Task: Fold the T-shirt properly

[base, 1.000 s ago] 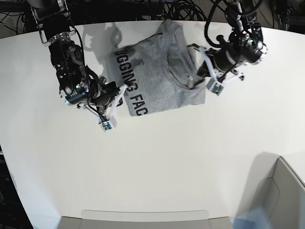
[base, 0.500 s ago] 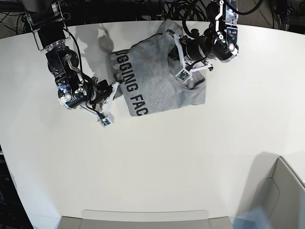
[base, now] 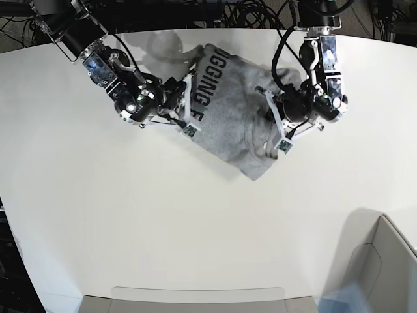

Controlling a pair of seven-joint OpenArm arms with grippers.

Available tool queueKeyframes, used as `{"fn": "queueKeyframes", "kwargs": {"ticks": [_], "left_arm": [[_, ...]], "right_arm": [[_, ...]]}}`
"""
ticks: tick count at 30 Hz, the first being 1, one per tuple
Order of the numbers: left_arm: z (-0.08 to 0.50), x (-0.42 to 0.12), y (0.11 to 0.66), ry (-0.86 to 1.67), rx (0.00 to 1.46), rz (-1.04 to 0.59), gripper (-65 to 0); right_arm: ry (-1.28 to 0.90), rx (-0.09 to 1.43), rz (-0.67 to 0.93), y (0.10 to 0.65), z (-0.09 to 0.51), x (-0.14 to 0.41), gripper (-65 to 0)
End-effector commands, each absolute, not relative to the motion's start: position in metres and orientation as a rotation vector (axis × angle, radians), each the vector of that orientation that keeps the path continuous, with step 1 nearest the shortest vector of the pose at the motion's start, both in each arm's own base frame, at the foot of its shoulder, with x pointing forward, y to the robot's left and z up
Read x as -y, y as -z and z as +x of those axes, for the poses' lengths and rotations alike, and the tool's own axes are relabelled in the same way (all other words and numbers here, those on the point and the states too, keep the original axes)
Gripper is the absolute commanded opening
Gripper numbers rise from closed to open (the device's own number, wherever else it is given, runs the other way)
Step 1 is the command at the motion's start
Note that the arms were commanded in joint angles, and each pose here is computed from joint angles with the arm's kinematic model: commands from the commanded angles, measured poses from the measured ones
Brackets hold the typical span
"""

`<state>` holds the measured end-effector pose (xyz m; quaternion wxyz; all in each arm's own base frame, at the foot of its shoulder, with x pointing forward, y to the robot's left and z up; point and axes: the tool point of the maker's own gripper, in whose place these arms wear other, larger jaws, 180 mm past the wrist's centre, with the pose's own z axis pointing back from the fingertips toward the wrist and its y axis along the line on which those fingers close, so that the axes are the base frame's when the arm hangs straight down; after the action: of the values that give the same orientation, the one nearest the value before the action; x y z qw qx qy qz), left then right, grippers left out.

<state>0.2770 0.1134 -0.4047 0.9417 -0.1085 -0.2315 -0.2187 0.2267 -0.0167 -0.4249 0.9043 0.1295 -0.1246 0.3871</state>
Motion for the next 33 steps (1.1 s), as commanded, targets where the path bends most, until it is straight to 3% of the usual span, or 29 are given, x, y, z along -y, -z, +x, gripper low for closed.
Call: {"fn": "queueKeyframes", "kwargs": {"ticks": [1, 6, 15, 21, 24, 29, 33], "left_arm": [[0.295, -0.109, 0.395, 0.448, 0.520, -0.236, -65.0], [0.325, -0.095, 0.393, 0.424, 0.533, -0.290, -65.0], [0.370, -0.079, 0.365, 0.428, 0.606, -0.324, -65.0], [0.380, -0.073, 0.331, 0.443, 0.716, -0.308, -65.0], [0.356, -0.063, 0.323, 0.441, 0.763, -0.313, -65.0], [0.315, -0.039, 0.302, 0.403, 0.894, -0.369, -65.0], [0.291, -0.030, 0.317, 0.338, 0.924, -0.437, -65.0]], "right_arm": [[-0.827, 0.191, 0.266, 0.433, 0.209, 0.017, -65.0], [-0.867, 0.191, 0.329, 0.428, 0.184, -0.006, -65.0], [-0.816, 0.339, 0.410, 0.384, 0.189, -0.019, -65.0], [-0.533, 0.549, 0.373, 0.339, 0.240, 0.034, -65.0], [-0.370, 0.607, 0.318, 0.330, 0.257, 0.077, -65.0], [-0.239, 0.609, 0.238, 0.333, 0.256, 0.128, -65.0], [-0.216, 0.566, 0.212, 0.344, 0.241, 0.142, -65.0]]}}
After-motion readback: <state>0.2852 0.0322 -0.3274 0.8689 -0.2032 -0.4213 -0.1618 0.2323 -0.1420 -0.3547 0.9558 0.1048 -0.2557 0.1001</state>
